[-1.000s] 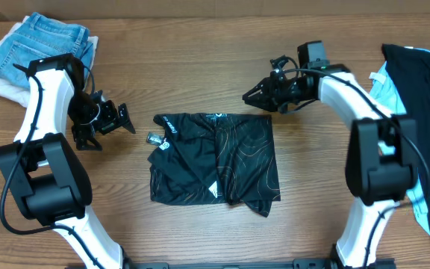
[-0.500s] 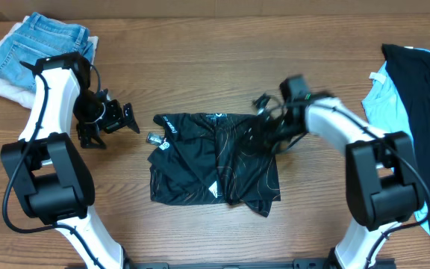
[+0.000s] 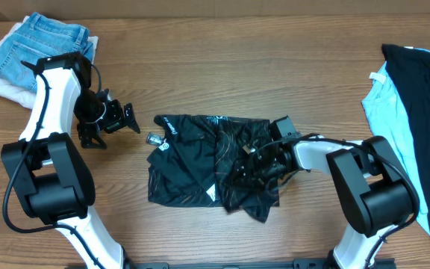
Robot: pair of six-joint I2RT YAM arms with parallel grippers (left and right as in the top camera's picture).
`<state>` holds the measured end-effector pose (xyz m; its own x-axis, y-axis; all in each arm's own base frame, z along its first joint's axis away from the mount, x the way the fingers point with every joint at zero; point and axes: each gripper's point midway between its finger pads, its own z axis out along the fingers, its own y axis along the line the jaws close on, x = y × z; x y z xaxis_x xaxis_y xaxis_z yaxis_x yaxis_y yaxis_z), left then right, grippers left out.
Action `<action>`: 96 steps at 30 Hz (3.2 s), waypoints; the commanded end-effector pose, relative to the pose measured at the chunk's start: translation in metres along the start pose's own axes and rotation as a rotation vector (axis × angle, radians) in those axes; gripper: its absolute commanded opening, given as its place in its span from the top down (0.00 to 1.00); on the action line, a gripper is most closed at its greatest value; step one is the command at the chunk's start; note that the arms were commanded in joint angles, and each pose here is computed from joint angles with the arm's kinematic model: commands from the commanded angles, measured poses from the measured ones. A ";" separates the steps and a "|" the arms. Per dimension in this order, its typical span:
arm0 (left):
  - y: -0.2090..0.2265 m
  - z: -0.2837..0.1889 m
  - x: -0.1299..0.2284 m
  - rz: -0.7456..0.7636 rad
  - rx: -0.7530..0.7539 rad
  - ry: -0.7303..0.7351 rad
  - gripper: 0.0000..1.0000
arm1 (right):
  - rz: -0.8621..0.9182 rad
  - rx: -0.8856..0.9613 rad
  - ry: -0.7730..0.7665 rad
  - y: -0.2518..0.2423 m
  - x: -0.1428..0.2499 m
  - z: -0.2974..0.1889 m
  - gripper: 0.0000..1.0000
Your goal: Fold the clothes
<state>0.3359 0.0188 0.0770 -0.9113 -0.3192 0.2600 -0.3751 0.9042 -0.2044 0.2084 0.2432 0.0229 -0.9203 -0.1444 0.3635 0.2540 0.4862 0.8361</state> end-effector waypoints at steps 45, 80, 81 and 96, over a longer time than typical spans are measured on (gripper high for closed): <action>-0.003 0.000 -0.002 0.024 0.006 0.001 0.00 | 0.023 0.083 -0.501 0.008 -0.140 -0.041 0.76; -0.004 0.000 0.000 0.025 0.005 0.008 0.00 | -0.050 0.790 -0.302 0.035 0.010 -0.078 0.91; -0.004 0.000 0.000 0.024 0.005 0.010 0.00 | -0.043 0.815 -0.303 0.028 0.013 -0.072 0.91; -0.004 0.000 -0.002 0.026 0.008 0.002 0.00 | -0.007 0.663 -0.209 -0.012 0.025 -0.006 0.94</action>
<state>0.3352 0.0186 0.0772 -0.9105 -0.3191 0.2629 -0.3757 0.9041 -0.2038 0.1979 0.2207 0.0284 -0.9901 -0.0083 0.1400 0.0408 0.9378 0.3448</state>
